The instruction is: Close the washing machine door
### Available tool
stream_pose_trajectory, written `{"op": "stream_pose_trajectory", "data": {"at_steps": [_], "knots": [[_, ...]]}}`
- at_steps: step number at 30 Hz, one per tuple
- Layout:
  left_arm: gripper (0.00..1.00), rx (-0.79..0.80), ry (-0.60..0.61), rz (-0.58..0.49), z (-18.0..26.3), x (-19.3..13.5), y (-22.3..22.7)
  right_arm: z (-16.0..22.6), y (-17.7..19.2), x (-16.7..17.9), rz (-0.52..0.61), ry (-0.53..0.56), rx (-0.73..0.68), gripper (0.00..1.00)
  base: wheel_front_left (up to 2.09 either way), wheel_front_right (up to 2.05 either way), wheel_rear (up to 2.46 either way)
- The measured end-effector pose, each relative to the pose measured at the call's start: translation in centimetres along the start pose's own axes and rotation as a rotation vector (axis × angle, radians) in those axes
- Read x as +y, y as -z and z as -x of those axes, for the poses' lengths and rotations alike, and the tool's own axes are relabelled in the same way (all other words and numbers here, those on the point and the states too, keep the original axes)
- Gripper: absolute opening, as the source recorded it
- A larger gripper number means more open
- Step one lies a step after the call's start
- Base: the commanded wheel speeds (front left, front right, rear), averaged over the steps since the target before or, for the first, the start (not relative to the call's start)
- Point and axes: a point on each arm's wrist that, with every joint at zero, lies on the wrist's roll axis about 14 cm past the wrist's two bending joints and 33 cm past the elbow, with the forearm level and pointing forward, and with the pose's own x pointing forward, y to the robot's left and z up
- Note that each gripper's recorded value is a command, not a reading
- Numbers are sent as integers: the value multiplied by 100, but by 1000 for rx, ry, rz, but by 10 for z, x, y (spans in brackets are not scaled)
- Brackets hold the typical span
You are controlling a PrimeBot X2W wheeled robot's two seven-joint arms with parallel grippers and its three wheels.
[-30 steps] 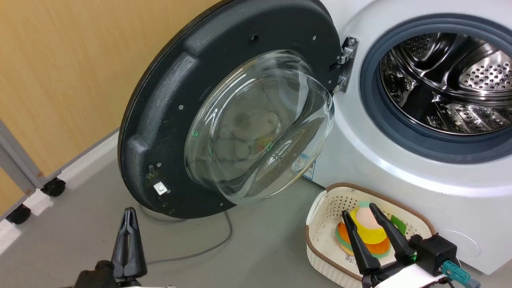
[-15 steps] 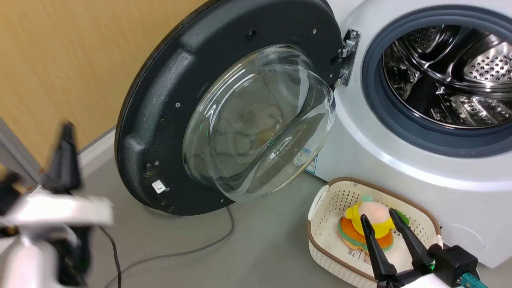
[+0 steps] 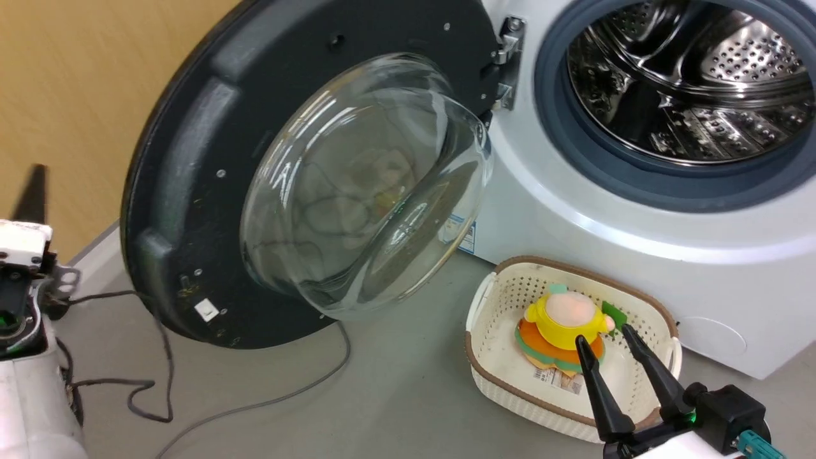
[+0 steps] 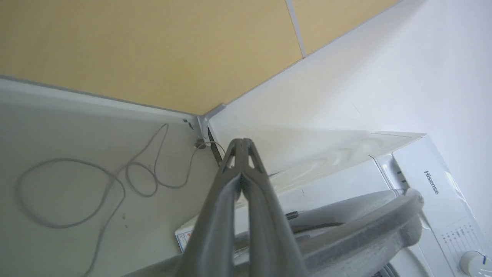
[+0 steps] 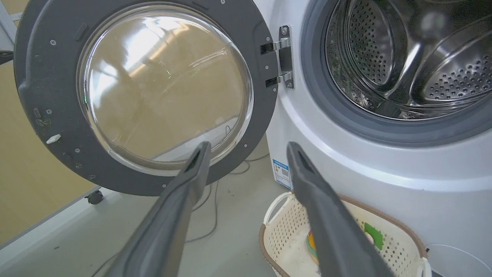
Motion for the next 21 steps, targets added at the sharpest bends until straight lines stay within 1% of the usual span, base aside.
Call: {"op": "stream_pose_trajectory", "data": {"at_steps": [3,6,9,13,16,18,19,21], "knots": [[0,123,-3,120,-5,-2,25,2,0,-3,1,10,1,100,0,0,0],[0,239,28,181,-5,-11,48,3,1,-6,2,18,2,100,0,0,0],[0,350,56,213,0,-21,67,4,-1,-9,6,26,0,100,0,0,0],[0,465,81,199,13,-25,83,6,-3,-9,12,32,-7,100,0,0,0],[0,532,100,216,26,-28,96,8,-6,-8,17,35,-13,100,0,0,0],[0,588,144,241,44,-37,106,13,-10,-8,18,50,-26,100,0,0,0],[0,626,187,269,58,-49,111,17,-11,-7,19,61,-29,100,0,0,0],[0,660,232,291,69,-60,116,20,-13,-8,21,70,-33,100,0,0,0]]}}
